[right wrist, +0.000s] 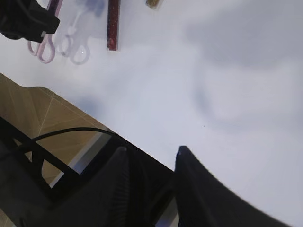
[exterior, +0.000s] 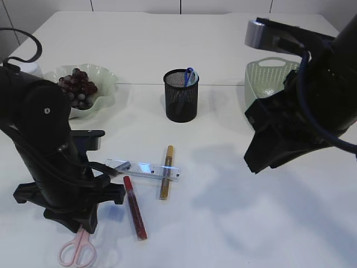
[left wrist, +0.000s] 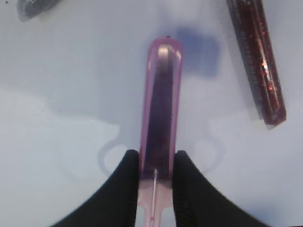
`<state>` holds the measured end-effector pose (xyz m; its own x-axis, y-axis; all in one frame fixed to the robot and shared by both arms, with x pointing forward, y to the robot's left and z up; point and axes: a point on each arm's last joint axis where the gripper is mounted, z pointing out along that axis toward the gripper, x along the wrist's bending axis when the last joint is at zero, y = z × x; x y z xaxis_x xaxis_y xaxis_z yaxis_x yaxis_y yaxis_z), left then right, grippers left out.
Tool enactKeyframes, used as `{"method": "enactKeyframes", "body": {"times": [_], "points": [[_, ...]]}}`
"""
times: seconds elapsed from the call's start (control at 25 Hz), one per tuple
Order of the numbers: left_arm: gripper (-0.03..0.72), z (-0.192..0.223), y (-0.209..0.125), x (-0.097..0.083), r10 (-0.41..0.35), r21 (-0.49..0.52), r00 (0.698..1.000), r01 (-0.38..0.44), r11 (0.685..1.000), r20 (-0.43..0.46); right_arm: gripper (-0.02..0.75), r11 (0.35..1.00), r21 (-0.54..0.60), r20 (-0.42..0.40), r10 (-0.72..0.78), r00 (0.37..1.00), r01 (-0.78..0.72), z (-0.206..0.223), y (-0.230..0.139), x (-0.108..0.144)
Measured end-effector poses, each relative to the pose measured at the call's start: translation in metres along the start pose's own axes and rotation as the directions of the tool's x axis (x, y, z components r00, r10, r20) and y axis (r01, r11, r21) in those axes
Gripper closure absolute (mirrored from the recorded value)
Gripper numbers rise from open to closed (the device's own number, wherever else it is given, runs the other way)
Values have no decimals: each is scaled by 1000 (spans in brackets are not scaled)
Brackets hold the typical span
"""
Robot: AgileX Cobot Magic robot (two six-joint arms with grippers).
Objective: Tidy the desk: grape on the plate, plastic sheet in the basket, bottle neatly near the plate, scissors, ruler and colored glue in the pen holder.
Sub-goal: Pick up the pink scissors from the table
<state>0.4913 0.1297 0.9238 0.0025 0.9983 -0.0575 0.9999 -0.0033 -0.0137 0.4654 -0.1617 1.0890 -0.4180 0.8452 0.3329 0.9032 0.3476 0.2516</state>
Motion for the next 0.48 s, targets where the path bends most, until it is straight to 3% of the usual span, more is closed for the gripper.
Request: {"method": "enactKeyframes", "body": {"times": [0.48], "points": [[545, -29, -4, 2, 14, -79, 999, -11, 997, 41, 465, 988, -145, -119, 35, 992, -53, -2, 14, 10]]}}
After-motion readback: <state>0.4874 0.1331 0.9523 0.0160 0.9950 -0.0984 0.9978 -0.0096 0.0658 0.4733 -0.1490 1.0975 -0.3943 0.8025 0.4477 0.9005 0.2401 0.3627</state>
